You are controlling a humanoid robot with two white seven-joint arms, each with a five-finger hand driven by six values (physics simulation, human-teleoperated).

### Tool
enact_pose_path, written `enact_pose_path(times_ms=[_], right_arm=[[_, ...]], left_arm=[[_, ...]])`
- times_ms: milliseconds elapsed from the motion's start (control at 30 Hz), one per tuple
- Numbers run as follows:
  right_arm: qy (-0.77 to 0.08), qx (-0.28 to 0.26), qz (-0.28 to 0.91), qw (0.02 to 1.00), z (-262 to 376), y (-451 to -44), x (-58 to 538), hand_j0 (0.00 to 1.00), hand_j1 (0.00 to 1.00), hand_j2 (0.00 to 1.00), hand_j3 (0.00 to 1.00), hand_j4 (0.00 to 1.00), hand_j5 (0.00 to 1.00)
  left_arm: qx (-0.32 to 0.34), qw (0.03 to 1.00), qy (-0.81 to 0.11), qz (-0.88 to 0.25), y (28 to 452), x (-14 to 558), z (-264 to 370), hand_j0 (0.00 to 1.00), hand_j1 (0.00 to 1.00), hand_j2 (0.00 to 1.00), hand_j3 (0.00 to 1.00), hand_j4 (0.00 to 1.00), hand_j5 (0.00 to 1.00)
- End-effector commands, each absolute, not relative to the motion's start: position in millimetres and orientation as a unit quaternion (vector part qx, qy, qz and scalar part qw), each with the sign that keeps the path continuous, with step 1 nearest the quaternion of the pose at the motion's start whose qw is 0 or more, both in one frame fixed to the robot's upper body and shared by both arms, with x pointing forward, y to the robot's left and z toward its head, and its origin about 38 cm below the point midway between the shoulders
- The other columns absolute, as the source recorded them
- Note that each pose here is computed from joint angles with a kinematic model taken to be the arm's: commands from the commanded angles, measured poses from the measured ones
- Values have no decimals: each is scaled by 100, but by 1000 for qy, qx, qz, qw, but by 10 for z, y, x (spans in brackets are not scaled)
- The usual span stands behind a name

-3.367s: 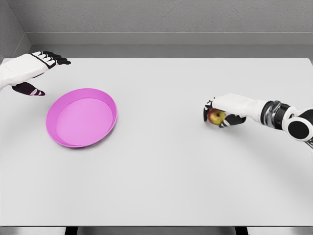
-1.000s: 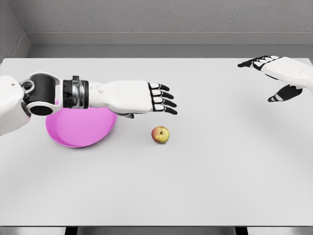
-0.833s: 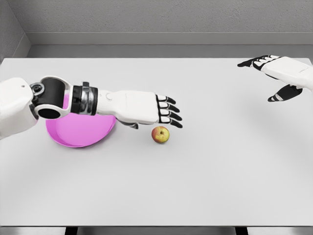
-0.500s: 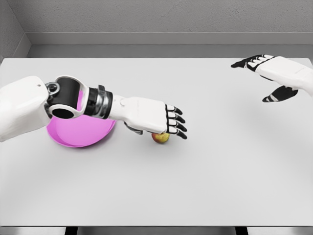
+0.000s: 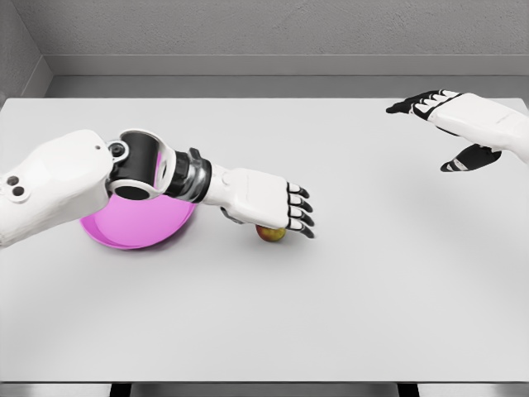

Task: Put the apple on the plate with both arms

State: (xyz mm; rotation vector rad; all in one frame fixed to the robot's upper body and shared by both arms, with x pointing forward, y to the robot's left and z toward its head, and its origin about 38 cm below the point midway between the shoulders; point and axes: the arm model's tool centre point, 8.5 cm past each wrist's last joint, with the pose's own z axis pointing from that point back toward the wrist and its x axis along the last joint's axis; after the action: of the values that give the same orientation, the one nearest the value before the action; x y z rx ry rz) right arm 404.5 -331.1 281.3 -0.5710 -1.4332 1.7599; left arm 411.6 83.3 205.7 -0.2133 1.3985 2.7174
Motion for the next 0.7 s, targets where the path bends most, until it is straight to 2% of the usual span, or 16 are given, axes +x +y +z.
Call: enact_pose_path(times_ms=[0,400,533,567,667], right_arm=[[-564,-225,692,391,2817,-3319,4045,100,100,100,100,100,100],[-565,-224,692,390,2818,-3310,4044,100,100,100,100,100,100],[-565,-224,692,390,2818,-3310,4044,100,100,100,100,100,100],[-564,-224,692,391,2816,-3311,4044,100,100,100,100,100,100],[-565,-224,692,390,2816,-3306,4045,100,100,100,100,100,100]], left_arm=[[-70,36,452,889,839,4134,2026,100,100,100,100,100,100],[-69,19,442,894,918,4192,1926,100,100,100,100,100,100],[-67,18,444,893,908,4190,1916,80,80,80,80,80,80],[-68,15,442,894,924,4206,1900,73,73,73,73,73,73],[-68,13,437,897,910,4227,1850,73,73,73,73,73,73]])
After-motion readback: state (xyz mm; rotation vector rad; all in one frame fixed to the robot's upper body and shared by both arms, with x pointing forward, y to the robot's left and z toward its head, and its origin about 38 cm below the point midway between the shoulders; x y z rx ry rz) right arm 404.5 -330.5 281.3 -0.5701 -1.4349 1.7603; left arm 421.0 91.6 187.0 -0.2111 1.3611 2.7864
